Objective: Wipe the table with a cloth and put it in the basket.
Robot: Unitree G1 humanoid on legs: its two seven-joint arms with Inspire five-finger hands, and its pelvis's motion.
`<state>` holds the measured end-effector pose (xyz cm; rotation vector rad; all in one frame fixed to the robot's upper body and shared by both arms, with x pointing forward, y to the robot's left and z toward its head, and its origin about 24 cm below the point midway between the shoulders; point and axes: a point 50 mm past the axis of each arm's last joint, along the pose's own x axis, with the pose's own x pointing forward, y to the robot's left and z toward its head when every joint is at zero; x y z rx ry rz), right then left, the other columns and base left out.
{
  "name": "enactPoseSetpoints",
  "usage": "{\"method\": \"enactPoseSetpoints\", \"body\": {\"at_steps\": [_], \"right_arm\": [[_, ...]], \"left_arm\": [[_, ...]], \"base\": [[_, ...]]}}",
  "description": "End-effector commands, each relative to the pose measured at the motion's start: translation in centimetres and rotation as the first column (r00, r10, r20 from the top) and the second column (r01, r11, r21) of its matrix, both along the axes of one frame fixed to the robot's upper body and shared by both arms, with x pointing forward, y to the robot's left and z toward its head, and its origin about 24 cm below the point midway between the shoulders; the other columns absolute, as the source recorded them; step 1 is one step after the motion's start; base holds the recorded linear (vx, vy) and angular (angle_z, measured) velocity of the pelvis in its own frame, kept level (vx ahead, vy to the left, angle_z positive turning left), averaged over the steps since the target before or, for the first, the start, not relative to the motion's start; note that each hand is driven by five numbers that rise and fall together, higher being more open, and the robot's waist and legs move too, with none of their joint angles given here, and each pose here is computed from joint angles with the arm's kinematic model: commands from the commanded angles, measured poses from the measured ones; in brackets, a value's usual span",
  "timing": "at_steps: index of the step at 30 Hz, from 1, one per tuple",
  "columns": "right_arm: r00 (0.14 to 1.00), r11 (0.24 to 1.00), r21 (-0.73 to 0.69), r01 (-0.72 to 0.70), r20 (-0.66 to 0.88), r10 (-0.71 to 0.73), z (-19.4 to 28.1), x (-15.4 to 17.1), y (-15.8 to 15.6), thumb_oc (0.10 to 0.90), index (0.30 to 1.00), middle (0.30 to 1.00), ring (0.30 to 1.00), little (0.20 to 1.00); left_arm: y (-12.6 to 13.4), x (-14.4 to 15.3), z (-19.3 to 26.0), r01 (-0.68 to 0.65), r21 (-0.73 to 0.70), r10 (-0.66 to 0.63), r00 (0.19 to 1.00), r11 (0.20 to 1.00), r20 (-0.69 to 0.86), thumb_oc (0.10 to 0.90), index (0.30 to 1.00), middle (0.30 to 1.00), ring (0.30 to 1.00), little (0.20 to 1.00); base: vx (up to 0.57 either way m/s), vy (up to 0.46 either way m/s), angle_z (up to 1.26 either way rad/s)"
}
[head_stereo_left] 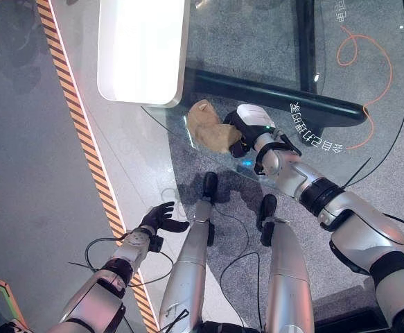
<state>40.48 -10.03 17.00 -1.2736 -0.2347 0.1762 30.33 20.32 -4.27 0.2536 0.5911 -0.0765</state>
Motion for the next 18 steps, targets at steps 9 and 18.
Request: {"method": "enactPoseSetpoints", "body": {"at_steps": [9,18], "right_arm": [[0.833,0.895,0.399,0.201,0.411,-0.37,8.1,0.8,-5.5,0.1,0.3,0.3,0.3,0.2],[0.636,0.736,0.567,0.371,0.422,-0.646,8.9,-0.2,-13.0,0.1,0.3,0.3,0.3,0.2]], "left_arm": [[1.3,-0.6,-0.6,-0.022,0.043,0.023,1.0,0.999,-0.017,0.8,0.9,0.9,0.9,0.9],[2.3,-1.0,-0.7,-0.058,0.039,0.059,0.998,0.998,-0.019,0.8,0.9,0.9,0.9,0.9]], "base": [[0.0,0.0,0.0],[0.0,0.0,0.0]]}}
